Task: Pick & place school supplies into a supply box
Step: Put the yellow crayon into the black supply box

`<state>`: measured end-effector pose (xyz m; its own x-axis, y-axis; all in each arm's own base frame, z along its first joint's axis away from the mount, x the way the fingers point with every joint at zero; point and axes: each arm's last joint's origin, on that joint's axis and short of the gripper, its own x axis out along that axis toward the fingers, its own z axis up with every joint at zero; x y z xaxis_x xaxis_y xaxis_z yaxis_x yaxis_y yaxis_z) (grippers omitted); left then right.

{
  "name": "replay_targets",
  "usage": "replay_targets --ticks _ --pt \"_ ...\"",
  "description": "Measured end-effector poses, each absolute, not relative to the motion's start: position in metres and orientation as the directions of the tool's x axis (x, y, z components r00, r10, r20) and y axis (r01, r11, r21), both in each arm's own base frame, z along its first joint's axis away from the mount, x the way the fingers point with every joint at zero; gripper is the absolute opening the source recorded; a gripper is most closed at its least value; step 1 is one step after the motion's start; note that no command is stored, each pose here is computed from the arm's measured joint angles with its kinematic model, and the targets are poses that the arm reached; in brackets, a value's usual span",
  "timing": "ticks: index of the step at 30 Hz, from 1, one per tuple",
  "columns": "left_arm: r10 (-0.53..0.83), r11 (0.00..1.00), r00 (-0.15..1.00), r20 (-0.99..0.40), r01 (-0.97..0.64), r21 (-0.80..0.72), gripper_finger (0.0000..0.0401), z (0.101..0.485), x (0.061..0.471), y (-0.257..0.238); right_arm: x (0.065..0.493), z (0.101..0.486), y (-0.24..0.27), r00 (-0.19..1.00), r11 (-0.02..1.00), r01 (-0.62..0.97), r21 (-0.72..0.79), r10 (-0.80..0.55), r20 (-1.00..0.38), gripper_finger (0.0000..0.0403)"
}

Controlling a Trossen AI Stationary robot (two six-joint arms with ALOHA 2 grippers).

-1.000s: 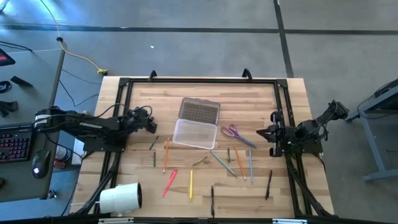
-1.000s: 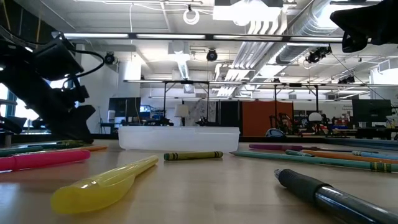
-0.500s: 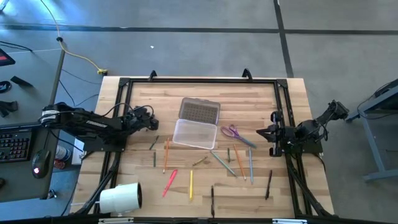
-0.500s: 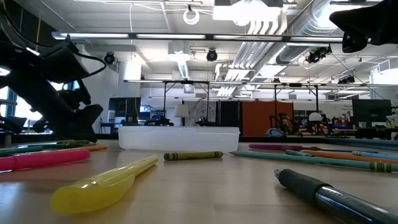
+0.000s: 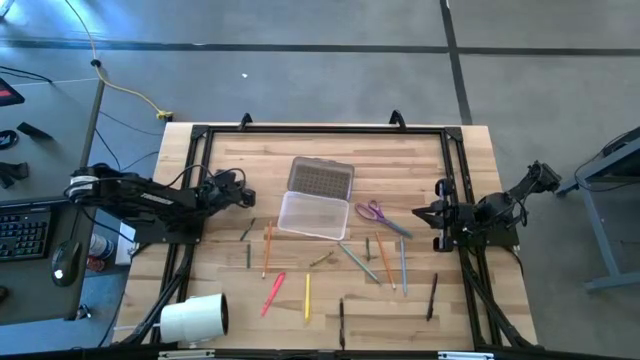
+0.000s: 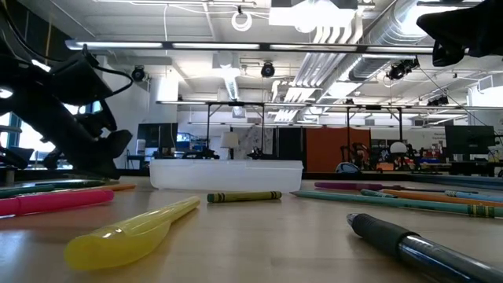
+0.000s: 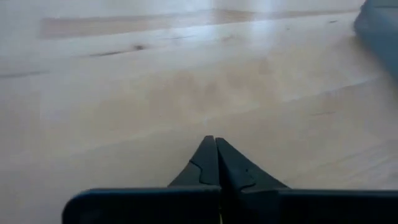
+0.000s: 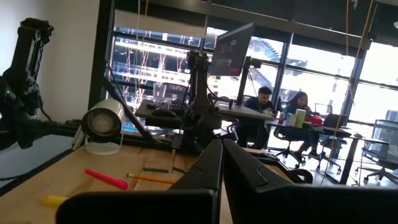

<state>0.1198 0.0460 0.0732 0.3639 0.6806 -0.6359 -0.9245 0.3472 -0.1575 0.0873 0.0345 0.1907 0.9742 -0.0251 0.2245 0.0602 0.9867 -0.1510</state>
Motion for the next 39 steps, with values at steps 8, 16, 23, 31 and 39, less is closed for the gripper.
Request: replay_targets --ticks 8,16,23,31,39 --pt "0.667 0.507 0.474 -0.575 -0.854 -0.115 0.0119 0.088 0.138 0.049 0.087 0.191 0.034 0.974 0.987 0.059 -0.151 -0.024 0.225 0.0" --pt "0.705 0.584 0.487 -0.516 -0.811 0.032 0.0191 0.109 0.159 0.055 0.087 0.191 0.034 0.974 0.987 0.062 -0.151 -0.027 0.224 0.0" --pt "0.576 0.633 0.365 -0.731 -0.765 0.118 0.0199 0.115 0.157 0.052 0.087 0.191 0.034 0.974 0.957 0.092 -0.277 -0.029 0.225 0.0" --pt "0.521 0.552 0.229 -0.822 -0.825 0.12 0.0193 0.103 0.139 0.047 0.087 0.191 0.034 0.973 0.883 0.131 -0.45 -0.027 0.23 0.0" --pt "0.514 0.483 0.227 -0.827 -0.873 0.061 0.0193 0.088 0.126 0.043 0.087 0.192 0.034 0.972 0.883 0.131 -0.451 -0.025 0.233 0.0"
